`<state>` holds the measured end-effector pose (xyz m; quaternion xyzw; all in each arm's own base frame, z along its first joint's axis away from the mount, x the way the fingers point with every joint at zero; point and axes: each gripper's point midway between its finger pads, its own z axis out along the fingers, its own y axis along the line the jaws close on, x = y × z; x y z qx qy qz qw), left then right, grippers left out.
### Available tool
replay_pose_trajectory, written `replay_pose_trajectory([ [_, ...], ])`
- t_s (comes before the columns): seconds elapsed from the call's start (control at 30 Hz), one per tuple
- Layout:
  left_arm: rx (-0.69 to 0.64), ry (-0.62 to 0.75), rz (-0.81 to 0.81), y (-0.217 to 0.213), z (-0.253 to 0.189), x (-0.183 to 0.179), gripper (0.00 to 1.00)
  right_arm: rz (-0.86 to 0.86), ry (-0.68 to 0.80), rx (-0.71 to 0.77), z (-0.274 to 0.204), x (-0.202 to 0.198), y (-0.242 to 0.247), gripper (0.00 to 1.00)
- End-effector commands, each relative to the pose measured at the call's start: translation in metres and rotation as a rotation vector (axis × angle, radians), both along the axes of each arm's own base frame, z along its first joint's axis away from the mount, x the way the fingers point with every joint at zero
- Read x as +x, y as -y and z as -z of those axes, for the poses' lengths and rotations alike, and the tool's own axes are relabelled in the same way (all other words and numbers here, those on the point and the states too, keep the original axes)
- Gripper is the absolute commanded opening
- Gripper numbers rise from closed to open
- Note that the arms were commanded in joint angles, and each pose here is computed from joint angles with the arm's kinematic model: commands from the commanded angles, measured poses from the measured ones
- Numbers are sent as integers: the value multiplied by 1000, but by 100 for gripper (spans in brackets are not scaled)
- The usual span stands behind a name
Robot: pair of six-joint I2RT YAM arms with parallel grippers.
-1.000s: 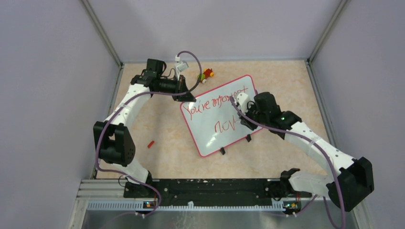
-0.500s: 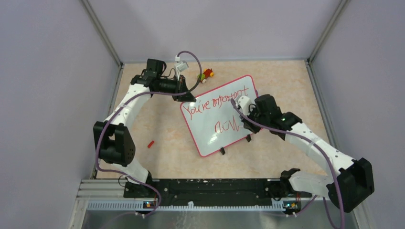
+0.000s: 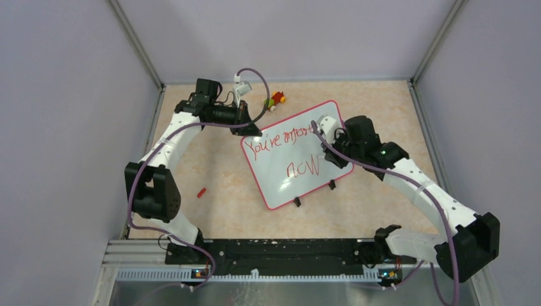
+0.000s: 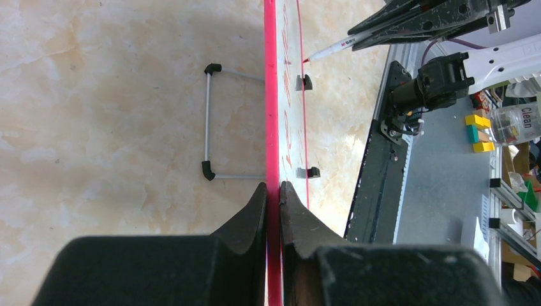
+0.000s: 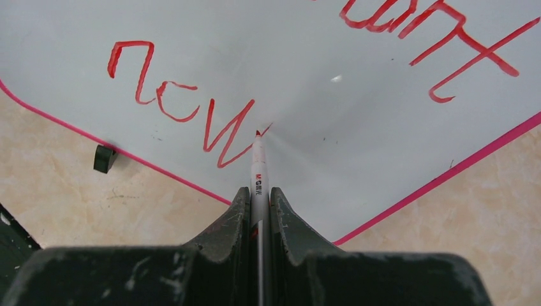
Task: Write a sentence on the whiteboard
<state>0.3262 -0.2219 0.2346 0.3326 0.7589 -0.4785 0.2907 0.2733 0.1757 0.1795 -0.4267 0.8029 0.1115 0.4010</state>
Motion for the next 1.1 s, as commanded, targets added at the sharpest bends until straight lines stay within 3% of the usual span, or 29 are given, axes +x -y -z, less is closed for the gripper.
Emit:
replay_pose_trajectory([
  [0.0, 12, 15, 33, 6, 5, -4, 12, -51, -15, 13, -4, -21, 4, 0],
  [0.2, 8, 16, 35, 7, 4, -5, 12, -31, -47, -24, 17, -31, 15, 0],
  [0.87, 16, 30, 14, 5, 3, -5, 15, 55, -30, -88, 41, -8, 23, 0],
  [0.93, 18, 32, 11, 5, 2, -5, 18, 40, -32, -72, 34, -11, 20, 0],
  [1.07, 21, 50, -5, 4, -5, -2, 34, -19, -12, 9, 4, -17, 7, 0],
])
